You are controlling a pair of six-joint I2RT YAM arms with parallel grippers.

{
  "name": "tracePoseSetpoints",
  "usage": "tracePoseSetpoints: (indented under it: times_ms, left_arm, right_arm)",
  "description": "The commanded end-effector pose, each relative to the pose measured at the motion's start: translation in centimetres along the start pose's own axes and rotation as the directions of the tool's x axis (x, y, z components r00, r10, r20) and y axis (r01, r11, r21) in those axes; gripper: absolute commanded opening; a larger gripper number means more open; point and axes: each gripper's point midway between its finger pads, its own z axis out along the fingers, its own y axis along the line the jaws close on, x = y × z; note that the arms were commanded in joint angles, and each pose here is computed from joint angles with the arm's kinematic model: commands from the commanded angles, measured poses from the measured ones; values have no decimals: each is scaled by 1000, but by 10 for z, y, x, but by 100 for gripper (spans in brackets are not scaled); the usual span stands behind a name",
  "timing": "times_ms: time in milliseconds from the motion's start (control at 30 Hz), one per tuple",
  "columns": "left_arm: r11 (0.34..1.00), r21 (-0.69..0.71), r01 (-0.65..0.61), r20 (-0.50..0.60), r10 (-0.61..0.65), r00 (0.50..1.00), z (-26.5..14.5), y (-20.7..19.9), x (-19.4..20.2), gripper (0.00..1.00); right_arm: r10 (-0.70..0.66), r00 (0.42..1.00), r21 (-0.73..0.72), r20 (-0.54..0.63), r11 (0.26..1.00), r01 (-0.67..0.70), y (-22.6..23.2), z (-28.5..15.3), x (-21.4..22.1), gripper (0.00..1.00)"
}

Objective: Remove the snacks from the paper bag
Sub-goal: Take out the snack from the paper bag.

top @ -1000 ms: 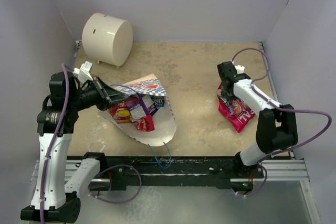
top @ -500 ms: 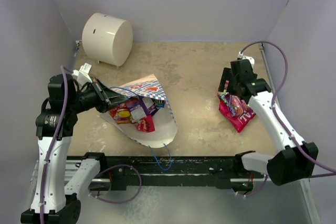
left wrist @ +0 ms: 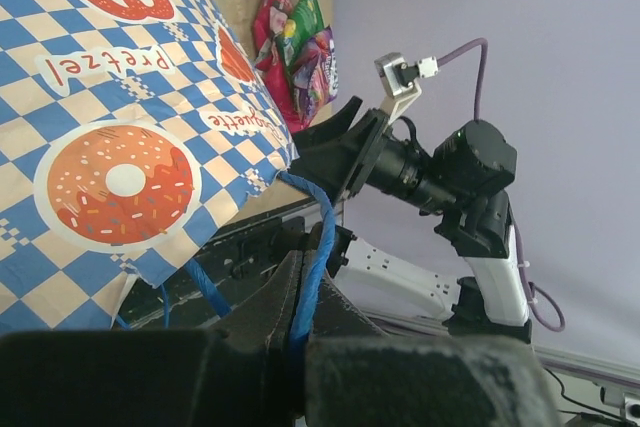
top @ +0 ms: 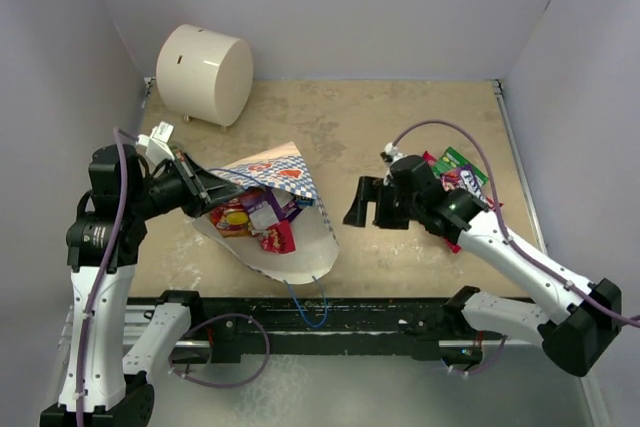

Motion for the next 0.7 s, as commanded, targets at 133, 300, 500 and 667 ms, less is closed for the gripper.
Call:
tracePoseSetpoints:
  times_ms: [133, 300, 500, 667]
  left_arm:
    - [998, 58, -33, -6, 34, 999, -9, -10, 11, 0]
    - [996, 76, -39, -20, 41, 999, -7, -8, 13, 0]
    - [991, 116, -63, -11, 64, 998, -8, -16, 12, 0]
    - [989, 129, -76, -13, 79, 997, -8, -19, 11, 0]
  right_arm:
    - [-102, 985, -220, 138, 967, 131, 103, -25, 8, 87]
    - [-185, 933, -245, 309, 932, 266, 157, -48, 1, 87]
    - [-266, 877, -326, 399, 853, 407, 221, -55, 42, 88]
    - [-313, 896, -257, 314, 880, 398, 232, -10, 88, 74]
